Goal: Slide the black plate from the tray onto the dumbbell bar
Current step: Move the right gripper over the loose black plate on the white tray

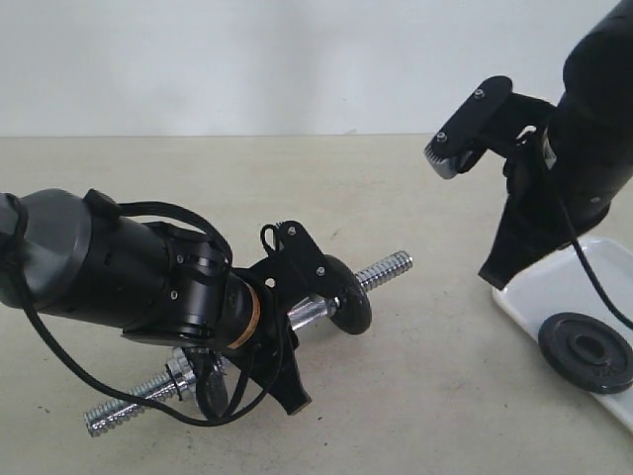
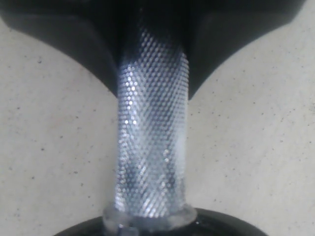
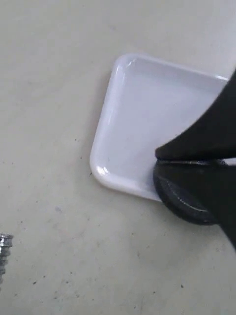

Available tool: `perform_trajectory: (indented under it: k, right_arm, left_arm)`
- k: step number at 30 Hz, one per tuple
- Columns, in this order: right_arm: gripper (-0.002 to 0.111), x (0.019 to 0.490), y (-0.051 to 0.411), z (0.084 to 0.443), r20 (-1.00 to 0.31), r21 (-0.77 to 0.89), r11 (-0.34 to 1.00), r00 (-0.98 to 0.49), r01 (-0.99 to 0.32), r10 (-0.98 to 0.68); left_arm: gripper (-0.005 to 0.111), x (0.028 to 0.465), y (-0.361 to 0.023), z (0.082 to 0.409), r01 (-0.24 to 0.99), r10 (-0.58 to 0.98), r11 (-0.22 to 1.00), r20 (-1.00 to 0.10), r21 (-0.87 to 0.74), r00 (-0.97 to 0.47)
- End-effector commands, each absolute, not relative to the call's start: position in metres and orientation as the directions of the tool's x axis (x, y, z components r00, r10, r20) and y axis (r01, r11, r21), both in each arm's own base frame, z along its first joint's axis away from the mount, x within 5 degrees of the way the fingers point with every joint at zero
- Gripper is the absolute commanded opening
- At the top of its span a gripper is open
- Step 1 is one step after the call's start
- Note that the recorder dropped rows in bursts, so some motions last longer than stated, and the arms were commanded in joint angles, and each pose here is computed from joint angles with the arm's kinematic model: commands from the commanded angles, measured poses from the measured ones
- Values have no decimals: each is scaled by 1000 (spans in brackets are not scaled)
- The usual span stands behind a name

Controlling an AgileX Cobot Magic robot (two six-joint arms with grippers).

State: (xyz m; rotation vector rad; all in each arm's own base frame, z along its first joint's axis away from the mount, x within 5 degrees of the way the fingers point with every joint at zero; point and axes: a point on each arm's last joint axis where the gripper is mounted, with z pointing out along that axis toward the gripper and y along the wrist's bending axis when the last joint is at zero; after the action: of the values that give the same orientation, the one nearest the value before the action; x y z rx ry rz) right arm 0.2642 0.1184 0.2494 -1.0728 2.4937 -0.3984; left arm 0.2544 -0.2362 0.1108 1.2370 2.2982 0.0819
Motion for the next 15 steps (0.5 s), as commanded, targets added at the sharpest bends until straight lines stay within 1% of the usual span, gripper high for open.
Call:
perform_trajectory:
  k: [1,5,9,11,15]
  right_arm:
    - [0,233,120,248,-266,-565,623,-596,-540,-758]
    - [0,194,125,233,-315,-689,586,-552,-427,-772]
    - [0,160,127,220,-303,-794,518,-531,-318,-791]
    - [0,143,130,215,-298,-810,500,-520,-306,-800]
    - [0,121,140,206,-326,-763,539,-508,-356,-798]
  left_arm:
    - [4,255,-242,121,768,785,572,-463,288,-411]
    - [4,255,-242,121,768,784,573,-464,287,-412]
    - [4,255,-242,121,768,782,575,-468,283,-413]
    - [4,255,-243,121,764,773,584,-474,274,-421]
    - [4,255,-243,121,762,769,588,-477,270,-424]
